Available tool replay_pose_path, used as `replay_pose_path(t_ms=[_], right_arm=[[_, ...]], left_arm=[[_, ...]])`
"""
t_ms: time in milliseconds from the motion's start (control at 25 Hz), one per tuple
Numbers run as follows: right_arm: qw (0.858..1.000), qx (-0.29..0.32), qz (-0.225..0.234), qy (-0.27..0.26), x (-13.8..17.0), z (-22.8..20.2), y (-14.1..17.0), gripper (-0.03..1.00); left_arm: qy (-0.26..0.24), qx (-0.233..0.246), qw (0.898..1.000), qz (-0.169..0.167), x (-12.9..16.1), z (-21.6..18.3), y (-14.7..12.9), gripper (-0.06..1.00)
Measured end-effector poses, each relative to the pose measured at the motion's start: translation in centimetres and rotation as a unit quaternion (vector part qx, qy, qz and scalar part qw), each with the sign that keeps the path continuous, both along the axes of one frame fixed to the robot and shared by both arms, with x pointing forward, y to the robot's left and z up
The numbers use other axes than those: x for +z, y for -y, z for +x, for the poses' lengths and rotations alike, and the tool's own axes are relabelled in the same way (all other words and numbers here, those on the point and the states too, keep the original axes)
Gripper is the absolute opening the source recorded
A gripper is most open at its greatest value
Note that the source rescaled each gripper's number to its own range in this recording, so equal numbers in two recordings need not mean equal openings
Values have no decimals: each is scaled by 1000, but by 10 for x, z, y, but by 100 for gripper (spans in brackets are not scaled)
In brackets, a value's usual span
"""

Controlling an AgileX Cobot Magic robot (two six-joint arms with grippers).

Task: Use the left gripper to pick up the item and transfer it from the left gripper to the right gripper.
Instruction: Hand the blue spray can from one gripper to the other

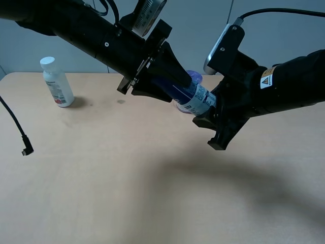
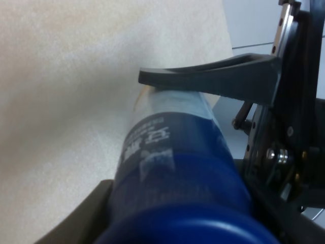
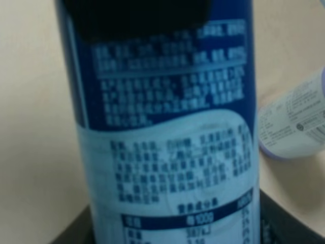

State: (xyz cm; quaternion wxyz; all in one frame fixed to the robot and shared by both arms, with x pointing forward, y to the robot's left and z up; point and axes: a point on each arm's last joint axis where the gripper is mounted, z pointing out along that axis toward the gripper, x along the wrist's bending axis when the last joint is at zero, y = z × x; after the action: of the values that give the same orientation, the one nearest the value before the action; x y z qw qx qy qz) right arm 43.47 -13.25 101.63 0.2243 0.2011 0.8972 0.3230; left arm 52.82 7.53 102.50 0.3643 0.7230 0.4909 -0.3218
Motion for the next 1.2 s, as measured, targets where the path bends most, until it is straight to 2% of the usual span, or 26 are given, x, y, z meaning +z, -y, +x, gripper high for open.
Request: replay_pose_path(t_ms=[520,560,600,680,760,840,920,1200], right_arm=[[1000,1,-2,0,0,0,0,14],[1000,1,-2,0,0,0,0,14],[1000,1,-1,-1,0,0,0,14],[1000,2,-9,-13,-2,-2,1,14],[1000,2,-15,-22,-5,-3,1,14],[1000,2,-16,-24,-5,-3,1,14],[1000,2,-17,-25,-5,-3,1,14],[1000,2,-17,-24,-5,-3,1,14]], left_arm=[[-8,7,1000,1,0,0,0,1],[-10,12,1000,2,0,1,0,7],[-20,19,1000,-3,1,1,1,20],[-35,35,999,-7,3,2,1,64],[-40,40,998,-8,3,2,1,84],[-39,41,998,-8,3,2,1,94],[-39,41,998,-9,3,2,1,97],[-39,41,998,-9,3,2,1,99]])
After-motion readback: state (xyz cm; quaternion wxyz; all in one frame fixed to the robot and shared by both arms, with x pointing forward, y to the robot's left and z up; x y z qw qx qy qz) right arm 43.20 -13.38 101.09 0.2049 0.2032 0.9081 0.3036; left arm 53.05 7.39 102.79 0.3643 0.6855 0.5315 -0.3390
